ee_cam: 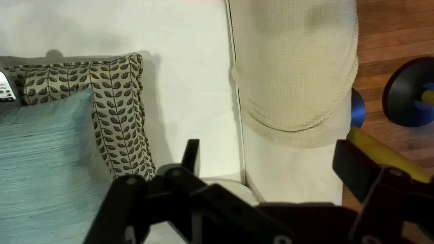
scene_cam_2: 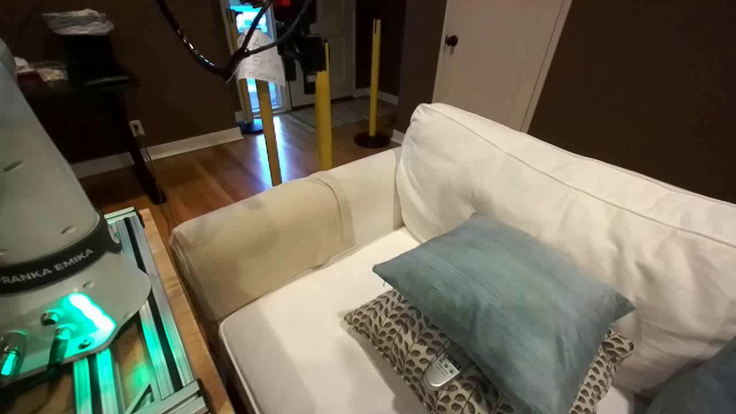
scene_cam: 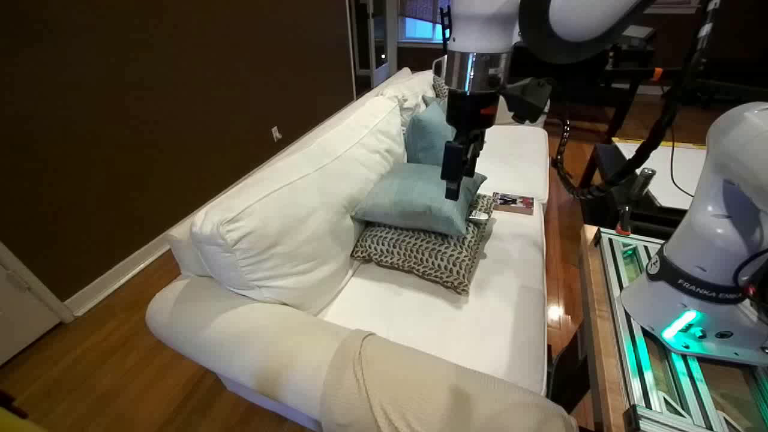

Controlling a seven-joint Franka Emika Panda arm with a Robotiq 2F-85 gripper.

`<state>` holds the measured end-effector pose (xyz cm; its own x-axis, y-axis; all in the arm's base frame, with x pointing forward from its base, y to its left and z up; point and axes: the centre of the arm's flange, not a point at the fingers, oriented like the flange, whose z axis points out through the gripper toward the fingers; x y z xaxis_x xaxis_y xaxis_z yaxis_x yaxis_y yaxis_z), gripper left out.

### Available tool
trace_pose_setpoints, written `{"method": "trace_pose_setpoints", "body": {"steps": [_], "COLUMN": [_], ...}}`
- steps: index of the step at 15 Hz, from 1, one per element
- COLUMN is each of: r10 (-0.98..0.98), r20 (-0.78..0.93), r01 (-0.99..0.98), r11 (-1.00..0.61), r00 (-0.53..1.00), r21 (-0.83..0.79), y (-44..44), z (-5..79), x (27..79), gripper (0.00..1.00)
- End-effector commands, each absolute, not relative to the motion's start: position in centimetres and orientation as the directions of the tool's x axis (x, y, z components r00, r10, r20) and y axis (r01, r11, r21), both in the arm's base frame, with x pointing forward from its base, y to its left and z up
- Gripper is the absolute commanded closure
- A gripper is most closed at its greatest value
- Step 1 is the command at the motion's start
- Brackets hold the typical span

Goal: Remove the grey remote from the pillow and put it on the left cushion of the sofa

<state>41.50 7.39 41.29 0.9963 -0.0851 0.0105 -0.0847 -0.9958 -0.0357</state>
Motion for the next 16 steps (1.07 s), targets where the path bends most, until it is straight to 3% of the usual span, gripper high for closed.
{"method": "trace_pose_setpoints", "body": {"steps": [1,11,16], "r10": [-0.085,-0.085,-0.05], "r20": [0.01,0.01,0.061], "r01": [-0.085,-0.085,-0.055], "r11": [-0.996,-0.996,-0.995], "r00": [0.996,0.996,0.997], "r21": [-0.036,-0.036,0.082], "y": [7.4,7.4,1.7], "z": [41.3,41.3,39.3], "x": [41.5,41.5,40.2], "gripper": [0.0,0.0,0.0]}}
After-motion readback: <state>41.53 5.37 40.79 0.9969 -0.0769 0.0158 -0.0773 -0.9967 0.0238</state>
